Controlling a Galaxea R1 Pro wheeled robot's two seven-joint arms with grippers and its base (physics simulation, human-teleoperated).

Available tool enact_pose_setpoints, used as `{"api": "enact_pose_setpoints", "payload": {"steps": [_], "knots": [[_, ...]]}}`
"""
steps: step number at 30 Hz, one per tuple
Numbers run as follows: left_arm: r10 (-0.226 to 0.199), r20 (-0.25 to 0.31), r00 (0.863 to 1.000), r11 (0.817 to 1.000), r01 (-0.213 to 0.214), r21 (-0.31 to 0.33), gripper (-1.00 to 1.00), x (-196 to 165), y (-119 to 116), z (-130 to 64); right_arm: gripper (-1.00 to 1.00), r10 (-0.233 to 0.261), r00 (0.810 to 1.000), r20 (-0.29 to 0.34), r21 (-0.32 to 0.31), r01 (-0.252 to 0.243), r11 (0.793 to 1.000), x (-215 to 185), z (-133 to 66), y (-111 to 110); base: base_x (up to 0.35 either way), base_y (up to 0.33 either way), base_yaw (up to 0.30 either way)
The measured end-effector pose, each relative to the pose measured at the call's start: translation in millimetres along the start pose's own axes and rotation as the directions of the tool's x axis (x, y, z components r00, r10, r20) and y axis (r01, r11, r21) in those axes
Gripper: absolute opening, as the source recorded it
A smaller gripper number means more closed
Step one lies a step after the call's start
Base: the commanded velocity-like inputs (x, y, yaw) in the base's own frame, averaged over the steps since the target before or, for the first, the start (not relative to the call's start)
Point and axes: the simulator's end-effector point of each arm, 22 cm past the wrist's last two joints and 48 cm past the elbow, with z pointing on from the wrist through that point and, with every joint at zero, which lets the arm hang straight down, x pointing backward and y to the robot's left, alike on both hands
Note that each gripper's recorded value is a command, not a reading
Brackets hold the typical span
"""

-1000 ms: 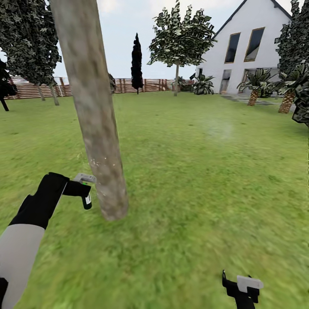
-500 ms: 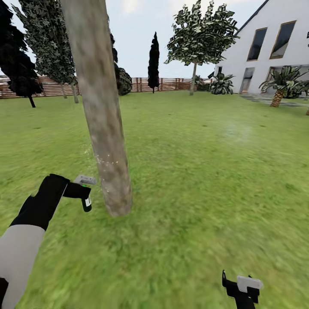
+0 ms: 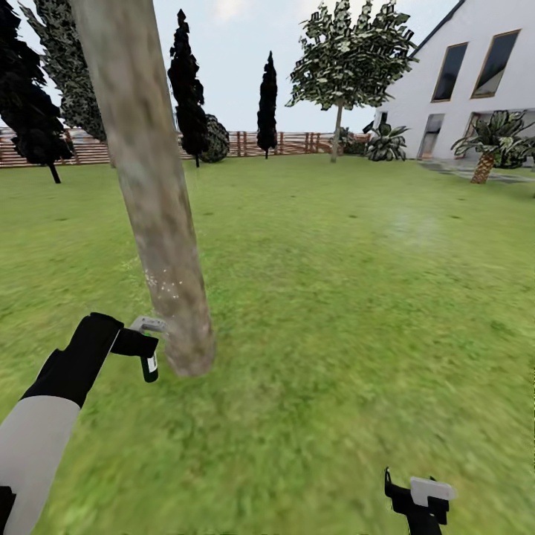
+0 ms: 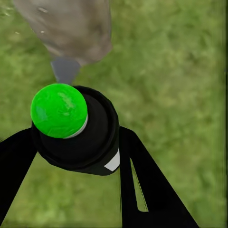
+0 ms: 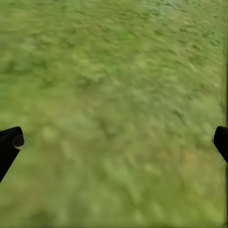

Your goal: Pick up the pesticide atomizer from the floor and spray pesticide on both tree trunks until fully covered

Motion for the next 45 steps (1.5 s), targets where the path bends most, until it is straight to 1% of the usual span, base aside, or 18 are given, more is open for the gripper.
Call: {"api": "enact_pose_setpoints", "payload": {"steps": [7, 10, 14, 17, 23, 27, 37, 45], "knots": [[-0.004, -0.013, 1.000, 1.000, 0.004, -0.006, -1.00, 5.0, 4.1, 5.2, 1.00, -0.004, 1.000, -0.010, -0.001, 0.004, 1.000, 5.0, -0.1, 0.4, 0.056, -0.268, 0.064], [-0.014, -0.042, 0.999, 1.000, 0.014, -0.010, -1.00, 17.1, 8.8, 12.8, 1.00, -0.005, 1.000, -0.014, -0.001, 0.005, 1.000, 7.0, -0.2, 0.6, 0.072, -0.113, 0.134], [-0.017, -0.072, 0.997, 0.997, 0.012, -0.071, -1.00, 32.7, 21.2, 21.2, 1.00, -0.007, 1.000, -0.019, -0.002, 0.007, 1.000, 9.5, -0.3, 0.8, 0.006, -0.008, 0.168], [-0.021, -0.083, 0.996, 0.998, 0.015, -0.068, -1.00, 37.8, 18.1, 26.2, 1.00, -0.008, 1.000, -0.022, -0.002, 0.008, 1.000, 11.3, -0.3, 0.7, 0.000, 0.000, 0.180], [-0.019, -0.089, 0.996, 0.998, 0.014, -0.065, -1.00, 39.8, 16.2, 29.9, 1.00, -0.010, 1.000, -0.028, -0.003, 0.010, 1.000, 14.1, -0.5, 1.3, 0.015, -0.050, 0.120], [-0.019, -0.089, 0.996, 0.998, 0.014, -0.064, -1.00, 39.7, 15.3, 30.1, 1.00, -0.010, 1.000, -0.028, -0.003, 0.010, 1.000, 14.2, -0.4, 1.0, 0.029, -0.258, 0.013], [-0.021, -0.089, 0.996, 0.998, 0.015, -0.065, -1.00, 39.9, 16.5, 29.8, 1.00, -0.010, 1.000, -0.028, -0.002, 0.010, 1.000, 14.2, -0.4, 0.9, 0.000, -0.275, 0.258], [-0.022, -0.090, 0.996, 0.998, 0.017, -0.065, -1.00, 40.2, 16.6, 29.8, 1.00, -0.010, 1.000, -0.028, -0.002, 0.010, 1.000, 14.2, -0.4, 0.8, 0.062, -0.275, 0.027]]}}
